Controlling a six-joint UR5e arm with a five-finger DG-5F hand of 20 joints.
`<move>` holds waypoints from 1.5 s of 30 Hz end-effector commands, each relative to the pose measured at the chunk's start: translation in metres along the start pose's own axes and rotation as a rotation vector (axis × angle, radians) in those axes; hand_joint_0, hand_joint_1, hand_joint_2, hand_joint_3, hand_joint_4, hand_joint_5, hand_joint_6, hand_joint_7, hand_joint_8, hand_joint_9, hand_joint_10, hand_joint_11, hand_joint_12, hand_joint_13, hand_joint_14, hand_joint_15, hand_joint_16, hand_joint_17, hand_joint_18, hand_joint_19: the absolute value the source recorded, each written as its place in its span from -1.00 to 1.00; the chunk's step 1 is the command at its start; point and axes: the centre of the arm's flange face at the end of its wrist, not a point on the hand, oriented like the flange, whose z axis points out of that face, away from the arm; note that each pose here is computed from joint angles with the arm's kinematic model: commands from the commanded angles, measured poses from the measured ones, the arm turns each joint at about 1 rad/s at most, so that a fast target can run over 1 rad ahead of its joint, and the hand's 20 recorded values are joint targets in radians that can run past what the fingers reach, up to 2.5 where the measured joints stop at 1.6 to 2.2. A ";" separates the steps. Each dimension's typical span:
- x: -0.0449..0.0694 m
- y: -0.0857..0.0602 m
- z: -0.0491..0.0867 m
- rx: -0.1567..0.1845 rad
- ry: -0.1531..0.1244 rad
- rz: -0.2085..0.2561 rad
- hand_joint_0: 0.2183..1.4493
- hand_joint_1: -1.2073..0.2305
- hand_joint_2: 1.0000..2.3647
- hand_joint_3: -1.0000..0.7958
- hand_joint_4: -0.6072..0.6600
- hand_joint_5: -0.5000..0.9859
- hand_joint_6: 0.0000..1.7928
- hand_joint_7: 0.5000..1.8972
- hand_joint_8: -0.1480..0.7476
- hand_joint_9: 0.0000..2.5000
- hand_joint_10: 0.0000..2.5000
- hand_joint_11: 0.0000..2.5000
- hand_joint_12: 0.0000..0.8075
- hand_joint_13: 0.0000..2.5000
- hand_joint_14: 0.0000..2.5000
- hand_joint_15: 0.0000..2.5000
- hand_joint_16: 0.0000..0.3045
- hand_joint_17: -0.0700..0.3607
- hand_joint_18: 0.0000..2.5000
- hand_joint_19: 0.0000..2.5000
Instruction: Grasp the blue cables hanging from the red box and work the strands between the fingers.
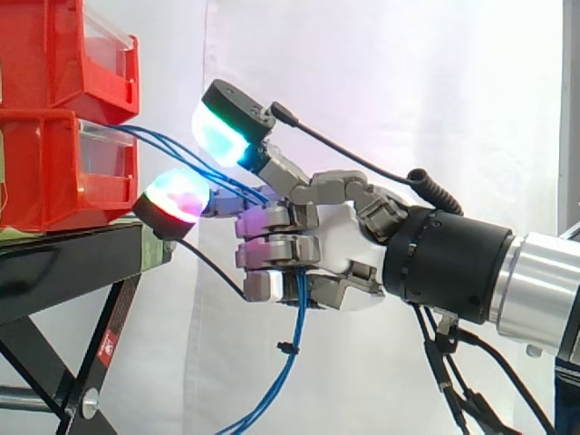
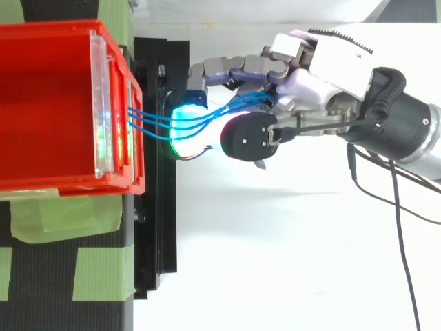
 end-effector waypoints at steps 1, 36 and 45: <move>0.000 0.002 0.000 -0.002 0.000 -0.001 0.02 -0.17 -0.99 -0.82 0.38 -0.05 -0.65 0.14 0.29 -0.15 1.00 1.00 0.28 0.02 1.00 0.39 -0.62 -0.07 0.29 -0.36; 0.000 0.025 0.001 0.014 -0.001 -0.062 0.10 -0.17 -0.98 -0.59 0.36 -0.06 -0.52 0.11 0.28 -0.14 1.00 1.00 0.27 0.02 1.00 0.38 -0.63 -0.08 0.30 -0.32; 0.000 0.025 0.001 0.014 -0.002 -0.076 0.08 -0.16 -0.98 -0.64 0.37 -0.06 -0.52 0.10 0.28 -0.14 1.00 1.00 0.27 0.02 1.00 0.38 -0.63 -0.09 0.29 -0.34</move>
